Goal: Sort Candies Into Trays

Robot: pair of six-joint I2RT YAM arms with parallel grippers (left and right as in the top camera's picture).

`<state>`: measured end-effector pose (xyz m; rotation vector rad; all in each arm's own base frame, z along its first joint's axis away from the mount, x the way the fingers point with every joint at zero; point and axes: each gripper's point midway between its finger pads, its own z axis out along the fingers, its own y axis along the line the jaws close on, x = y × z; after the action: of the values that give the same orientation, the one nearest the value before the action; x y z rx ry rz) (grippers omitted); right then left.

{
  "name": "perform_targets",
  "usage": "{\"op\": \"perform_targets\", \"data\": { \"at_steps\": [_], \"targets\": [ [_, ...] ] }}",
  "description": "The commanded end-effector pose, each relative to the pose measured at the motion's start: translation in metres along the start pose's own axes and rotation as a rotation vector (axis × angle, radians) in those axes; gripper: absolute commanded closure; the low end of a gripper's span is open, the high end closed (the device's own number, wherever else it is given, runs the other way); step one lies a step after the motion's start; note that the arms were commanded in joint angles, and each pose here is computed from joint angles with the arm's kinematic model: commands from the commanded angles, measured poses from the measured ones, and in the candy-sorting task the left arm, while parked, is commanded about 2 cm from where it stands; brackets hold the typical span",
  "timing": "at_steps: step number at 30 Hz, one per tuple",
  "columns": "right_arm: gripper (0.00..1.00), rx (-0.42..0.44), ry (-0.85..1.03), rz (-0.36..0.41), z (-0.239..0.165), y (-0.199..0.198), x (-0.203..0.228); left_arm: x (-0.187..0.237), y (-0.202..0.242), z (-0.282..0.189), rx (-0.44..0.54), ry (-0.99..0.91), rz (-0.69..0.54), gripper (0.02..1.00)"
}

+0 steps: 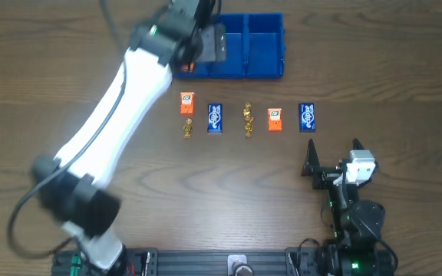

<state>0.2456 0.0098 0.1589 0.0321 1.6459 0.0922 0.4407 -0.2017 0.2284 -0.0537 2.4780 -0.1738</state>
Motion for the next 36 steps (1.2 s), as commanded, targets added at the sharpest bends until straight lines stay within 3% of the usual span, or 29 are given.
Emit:
{"op": "perform_targets", "data": {
  "at_steps": [1,6,15,25,27,36],
  "targets": [
    [0.001,0.003,0.002,-0.007,0.000,0.000,0.002,0.073,0.043,0.053,-0.120,0.136,-0.023,0.091],
    [0.001,0.003,0.002,-0.007,0.000,0.000,0.002,0.104,0.059,0.086,-0.166,0.212,-0.020,0.110],
    [0.001,0.003,0.002,-0.007,0.000,0.000,0.002,0.148,0.066,0.134,-0.155,0.367,-0.023,0.148],
    [0.001,0.003,0.002,-0.007,0.000,0.000,0.002,0.164,0.065,0.154,-0.143,0.407,-0.002,0.178],
    [0.001,0.003,0.002,-0.007,0.000,0.000,0.002,0.166,0.066,0.156,-0.145,0.412,0.002,0.209],
    [0.001,0.003,0.002,-0.007,0.000,0.000,0.002,0.166,0.066,0.157,-0.144,0.415,0.010,0.511]
  ]
}}
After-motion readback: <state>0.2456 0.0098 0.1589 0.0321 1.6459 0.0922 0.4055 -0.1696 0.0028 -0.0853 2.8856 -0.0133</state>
